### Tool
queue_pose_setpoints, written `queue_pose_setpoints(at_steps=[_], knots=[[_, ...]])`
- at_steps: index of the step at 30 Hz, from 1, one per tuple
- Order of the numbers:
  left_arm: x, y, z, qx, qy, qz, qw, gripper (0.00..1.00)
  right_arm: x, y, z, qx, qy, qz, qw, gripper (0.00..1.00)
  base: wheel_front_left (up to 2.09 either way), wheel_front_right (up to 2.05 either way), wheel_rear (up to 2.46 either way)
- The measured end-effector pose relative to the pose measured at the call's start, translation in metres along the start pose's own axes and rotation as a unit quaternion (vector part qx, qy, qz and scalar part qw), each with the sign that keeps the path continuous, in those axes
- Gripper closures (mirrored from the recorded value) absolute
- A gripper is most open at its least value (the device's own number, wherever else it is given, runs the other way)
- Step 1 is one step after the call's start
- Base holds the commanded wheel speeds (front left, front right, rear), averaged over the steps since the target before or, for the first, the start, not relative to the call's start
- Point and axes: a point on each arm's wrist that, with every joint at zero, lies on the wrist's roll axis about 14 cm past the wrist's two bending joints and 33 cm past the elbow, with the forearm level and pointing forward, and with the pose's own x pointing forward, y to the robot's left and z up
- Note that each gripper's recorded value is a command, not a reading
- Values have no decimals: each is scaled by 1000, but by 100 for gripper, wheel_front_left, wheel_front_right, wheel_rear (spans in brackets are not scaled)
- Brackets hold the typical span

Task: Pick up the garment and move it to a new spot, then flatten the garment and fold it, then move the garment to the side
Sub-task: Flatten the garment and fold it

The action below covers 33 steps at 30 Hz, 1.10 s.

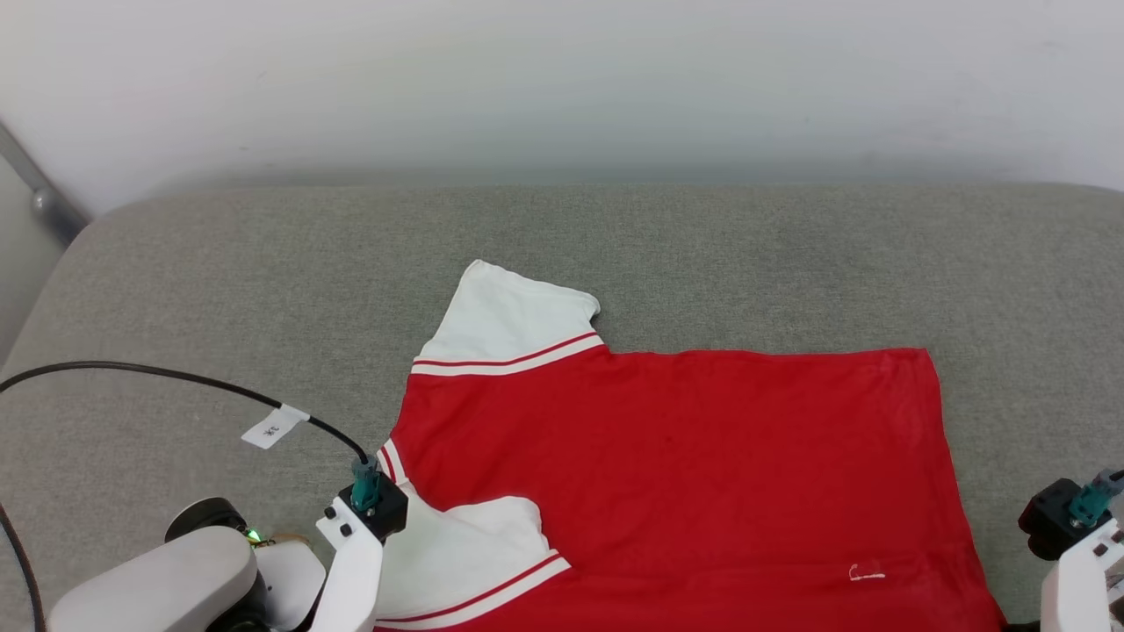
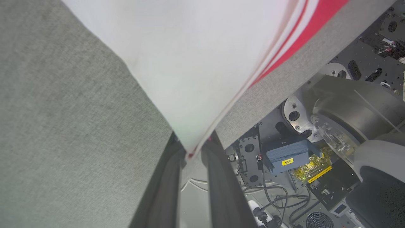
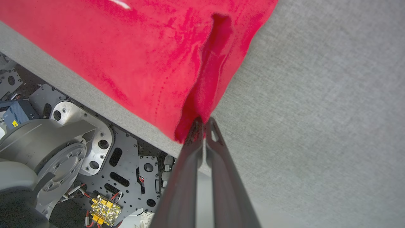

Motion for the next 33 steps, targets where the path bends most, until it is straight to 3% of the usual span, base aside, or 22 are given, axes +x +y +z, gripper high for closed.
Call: queue_pose_setpoints(at_steps=[2,3,4,6,8,12,15,19,24,28,31,33], knots=[[4,0,-3,3,5,0,1000,100,7,2,-6,9,6,1,1000,100,0,0,0],[6,1,-3,3,4,2,1000,82,9,2,-6,12,6,-1,1000,55,0,0,0],[7,3,-2,3,-1,5,1000,0,11,1,-5,15,2,-4,1000,0,0,0,0],[6,5,-1,-1,-11,9,1000,0,13,-1,0,23,-14,-9,1000,0,0,0,0],[-9,12,7,-4,-44,25,999,0,4,-8,31,14,-87,-31,996,0,0,0,0],[-50,37,48,-13,-139,78,987,0,-19,-22,81,1,-214,-65,975,0,0,0,0],[-77,58,68,8,-188,130,974,0,-39,-25,118,7,-322,-82,943,0,0,0,0],[-109,81,112,33,-271,191,943,0,-69,-28,149,5,-442,-116,890,0,0,0,0],[-126,102,158,31,-343,222,912,0,-102,-28,165,42,-563,-154,810,0,0,0,0],[-133,125,189,20,-365,235,901,0,-109,-21,158,81,-605,-174,773,0,0,0,0],[-128,141,209,-3,-365,226,903,0,-109,-17,156,100,-622,-184,754,0,0,0,0],[-117,149,220,-21,-352,212,912,0,-104,-12,156,107,-624,-185,751,0,0,0,0]])
